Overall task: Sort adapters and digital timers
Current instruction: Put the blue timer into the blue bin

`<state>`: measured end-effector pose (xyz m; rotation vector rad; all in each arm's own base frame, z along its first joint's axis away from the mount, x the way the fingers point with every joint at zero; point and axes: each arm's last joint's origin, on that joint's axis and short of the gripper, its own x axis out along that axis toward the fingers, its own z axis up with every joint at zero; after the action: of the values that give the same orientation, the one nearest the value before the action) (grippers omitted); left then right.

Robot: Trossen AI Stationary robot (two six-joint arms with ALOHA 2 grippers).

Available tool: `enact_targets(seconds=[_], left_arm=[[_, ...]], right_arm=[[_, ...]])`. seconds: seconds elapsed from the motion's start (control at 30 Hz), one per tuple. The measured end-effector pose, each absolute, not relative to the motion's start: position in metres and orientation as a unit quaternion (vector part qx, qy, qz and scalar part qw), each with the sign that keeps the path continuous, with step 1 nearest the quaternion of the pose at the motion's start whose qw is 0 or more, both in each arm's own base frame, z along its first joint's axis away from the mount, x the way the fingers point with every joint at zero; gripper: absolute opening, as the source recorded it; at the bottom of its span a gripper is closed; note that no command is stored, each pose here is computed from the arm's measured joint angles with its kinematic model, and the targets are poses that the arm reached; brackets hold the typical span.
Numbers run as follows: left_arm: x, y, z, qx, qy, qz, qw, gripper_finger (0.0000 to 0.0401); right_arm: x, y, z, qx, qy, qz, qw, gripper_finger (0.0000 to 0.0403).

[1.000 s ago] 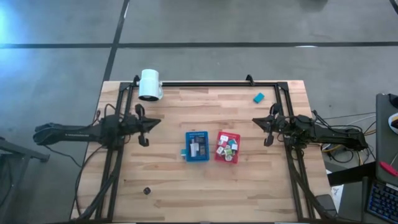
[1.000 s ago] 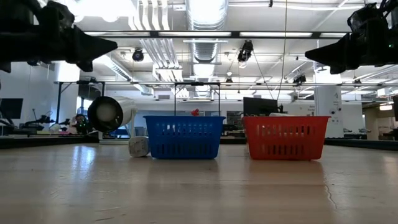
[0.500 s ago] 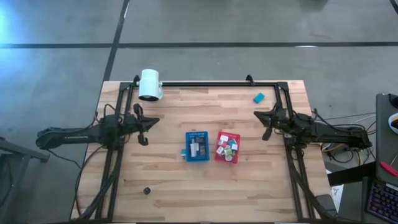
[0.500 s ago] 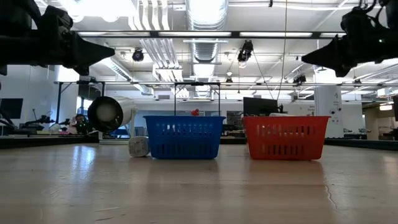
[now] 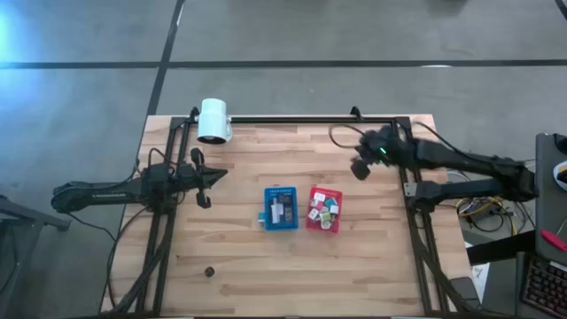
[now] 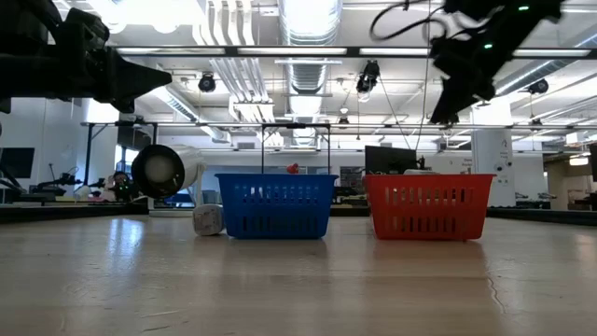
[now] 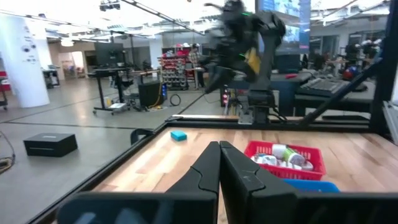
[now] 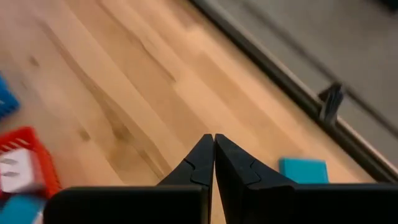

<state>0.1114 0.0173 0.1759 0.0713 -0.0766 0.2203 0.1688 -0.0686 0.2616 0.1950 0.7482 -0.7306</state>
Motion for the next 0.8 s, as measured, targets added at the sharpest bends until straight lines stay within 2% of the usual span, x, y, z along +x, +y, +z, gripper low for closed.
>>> enact_targets(seconds=[0.17, 0.27, 0.33, 0.57, 0.7, 0.8], left_arm=[[0.112, 0.017, 0.175, 0.035, -0.034, 0.101, 0.994, 0.0008], [0.112, 0.017, 0.175, 0.034, -0.034, 0.101, 0.994, 0.0008], [0.112, 0.017, 0.175, 0.034, -0.034, 0.101, 0.994, 0.0010], [0.112, 0.017, 0.175, 0.034, -0.034, 0.101, 0.994, 0.0007], [0.112, 0.017, 0.175, 0.034, -0.034, 0.101, 0.994, 0.0007], [0.112, 0.017, 0.175, 0.036, -0.034, 0.101, 0.994, 0.0012]], right_arm=[[0.194, -0.114, 0.263, 0.113, 0.474, -0.357, 0.797, 0.0011], [0.192, -0.149, 0.258, 0.133, 0.539, -0.372, 0.744, 0.0034], [0.186, -0.171, 0.252, 0.160, 0.576, -0.369, 0.712, 0.0063], [0.167, -0.224, 0.221, 0.245, 0.619, -0.342, 0.663, 0.0184], [0.162, -0.241, 0.202, 0.269, 0.632, -0.323, 0.651, 0.0247], [0.165, -0.249, 0.189, 0.261, 0.628, -0.320, 0.659, 0.0288]])
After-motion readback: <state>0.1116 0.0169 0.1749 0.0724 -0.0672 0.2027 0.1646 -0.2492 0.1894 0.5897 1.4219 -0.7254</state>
